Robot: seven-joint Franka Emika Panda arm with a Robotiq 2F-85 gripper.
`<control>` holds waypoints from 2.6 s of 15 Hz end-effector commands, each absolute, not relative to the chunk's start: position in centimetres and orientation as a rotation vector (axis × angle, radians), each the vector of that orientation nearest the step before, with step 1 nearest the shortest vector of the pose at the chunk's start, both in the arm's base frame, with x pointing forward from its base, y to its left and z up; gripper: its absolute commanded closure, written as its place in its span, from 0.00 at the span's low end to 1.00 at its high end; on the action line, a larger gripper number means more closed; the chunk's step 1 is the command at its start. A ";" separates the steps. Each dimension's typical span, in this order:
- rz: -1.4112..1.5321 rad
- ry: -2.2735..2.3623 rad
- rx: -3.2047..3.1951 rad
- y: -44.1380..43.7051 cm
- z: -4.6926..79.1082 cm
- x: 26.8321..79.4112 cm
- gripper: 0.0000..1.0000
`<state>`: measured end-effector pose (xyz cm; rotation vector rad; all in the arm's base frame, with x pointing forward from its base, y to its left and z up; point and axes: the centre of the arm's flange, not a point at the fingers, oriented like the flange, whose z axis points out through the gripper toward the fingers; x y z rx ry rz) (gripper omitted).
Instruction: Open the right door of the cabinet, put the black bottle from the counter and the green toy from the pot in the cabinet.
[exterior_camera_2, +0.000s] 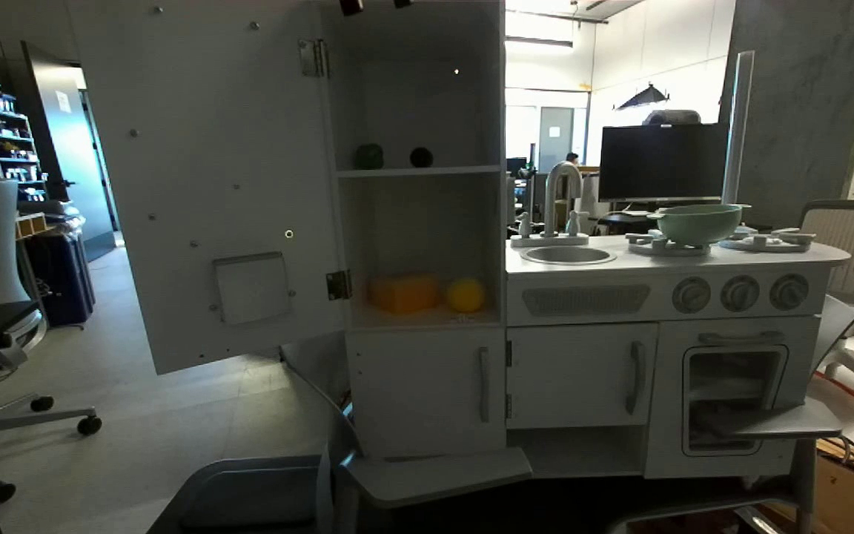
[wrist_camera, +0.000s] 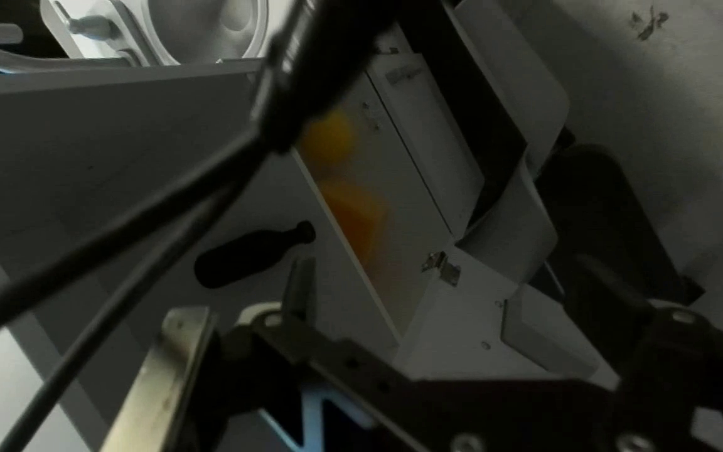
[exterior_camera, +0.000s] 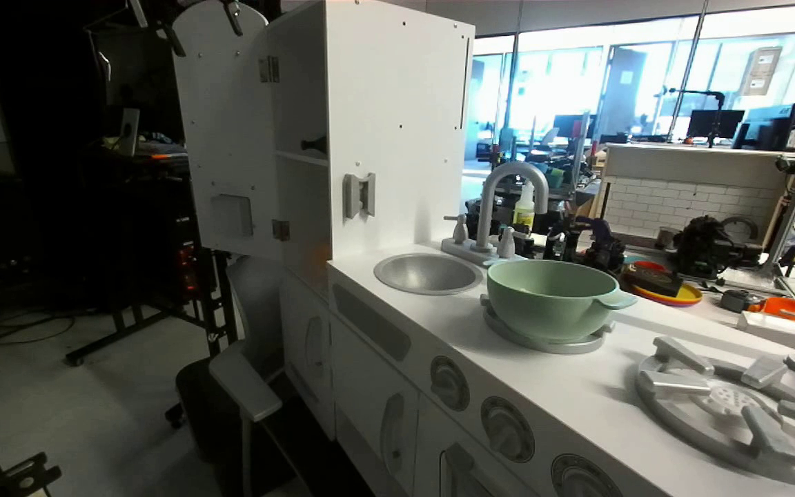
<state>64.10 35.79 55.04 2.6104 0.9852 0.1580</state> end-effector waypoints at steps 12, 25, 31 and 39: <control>-0.221 1.198 2.413 29.7 50.3 50.0 0.00; 0.023 1.124 2.638 21.8 50.2 41.4 0.00; -0.016 0.966 2.932 21.1 51.2 37.4 0.00; -0.039 0.508 3.095 16.1 52.2 36.0 0.00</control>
